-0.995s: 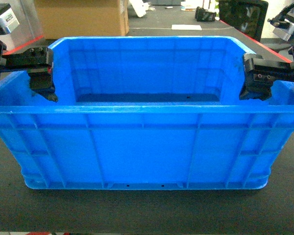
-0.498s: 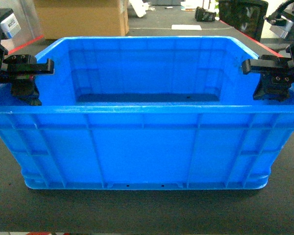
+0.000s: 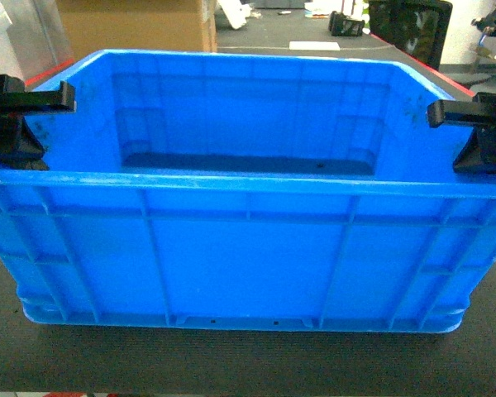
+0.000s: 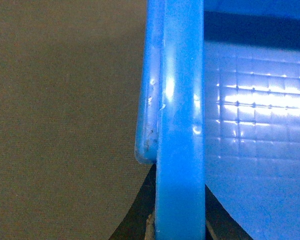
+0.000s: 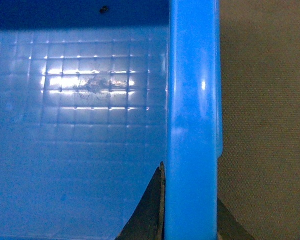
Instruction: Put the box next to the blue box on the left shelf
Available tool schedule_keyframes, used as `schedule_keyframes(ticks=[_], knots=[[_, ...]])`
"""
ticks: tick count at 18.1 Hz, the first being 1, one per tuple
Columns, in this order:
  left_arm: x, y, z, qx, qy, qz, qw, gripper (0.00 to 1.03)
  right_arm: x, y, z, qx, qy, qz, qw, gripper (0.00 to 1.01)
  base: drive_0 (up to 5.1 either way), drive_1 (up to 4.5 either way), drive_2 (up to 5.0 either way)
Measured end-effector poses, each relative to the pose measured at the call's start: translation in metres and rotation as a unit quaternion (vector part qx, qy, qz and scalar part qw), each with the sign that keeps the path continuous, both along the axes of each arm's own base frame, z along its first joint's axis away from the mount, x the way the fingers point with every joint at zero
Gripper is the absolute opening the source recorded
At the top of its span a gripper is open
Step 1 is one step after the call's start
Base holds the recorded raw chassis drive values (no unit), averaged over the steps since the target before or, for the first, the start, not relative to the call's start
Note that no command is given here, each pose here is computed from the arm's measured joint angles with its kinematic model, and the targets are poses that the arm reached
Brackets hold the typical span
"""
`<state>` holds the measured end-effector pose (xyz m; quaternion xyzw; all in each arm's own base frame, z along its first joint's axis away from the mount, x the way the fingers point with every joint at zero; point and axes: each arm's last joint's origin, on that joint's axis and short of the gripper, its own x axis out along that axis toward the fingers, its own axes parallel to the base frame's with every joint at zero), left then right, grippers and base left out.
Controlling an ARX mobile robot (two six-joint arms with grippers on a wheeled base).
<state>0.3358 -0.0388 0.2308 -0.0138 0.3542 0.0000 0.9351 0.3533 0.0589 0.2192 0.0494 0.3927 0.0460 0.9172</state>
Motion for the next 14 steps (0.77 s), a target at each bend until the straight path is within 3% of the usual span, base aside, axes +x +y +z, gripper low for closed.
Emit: schedule_keyframes(ticks=[2,3,4,5,6,8,14], knots=[[-0.007,-0.001,0.013,-0.004,-0.031,-0.002,0.9995,0.07,-0.009,0.000,0.013,0.001,-0.033,-0.004,0.9994,0.08,0.0,0.00,0.0],[-0.024,0.001,0.051,-0.011,-0.127,-0.002,0.9919,0.07,-0.029,0.000,0.056,0.004,-0.133,-0.011,0.9910,0.08,0.0,0.00,0.0],[-0.026,0.001,0.056,-0.012,-0.138,-0.002,0.9903,0.07,-0.032,-0.001,0.061,0.003,-0.145,-0.012,0.9893,0.08,0.0,0.00,0.0],[-0.043,0.001,0.071,-0.015,-0.192,-0.002,0.9813,0.07,-0.050,-0.003,0.079,-0.003,-0.207,-0.014,0.9783,0.08,0.0,0.00,0.0],[-0.046,0.000,0.072,-0.015,-0.193,-0.003,0.9811,0.07,-0.053,-0.003,0.080,-0.006,-0.213,-0.013,0.9770,0.08,0.0,0.00,0.0],[-0.044,0.000,0.062,-0.013,-0.172,-0.003,0.9850,0.07,-0.052,-0.003,0.071,-0.010,-0.195,-0.012,0.9806,0.08,0.0,0.00,0.0],[-0.044,0.000,0.062,-0.014,-0.174,-0.002,0.9846,0.07,-0.052,-0.002,0.072,-0.011,-0.198,-0.012,0.9800,0.08,0.0,0.00,0.0]])
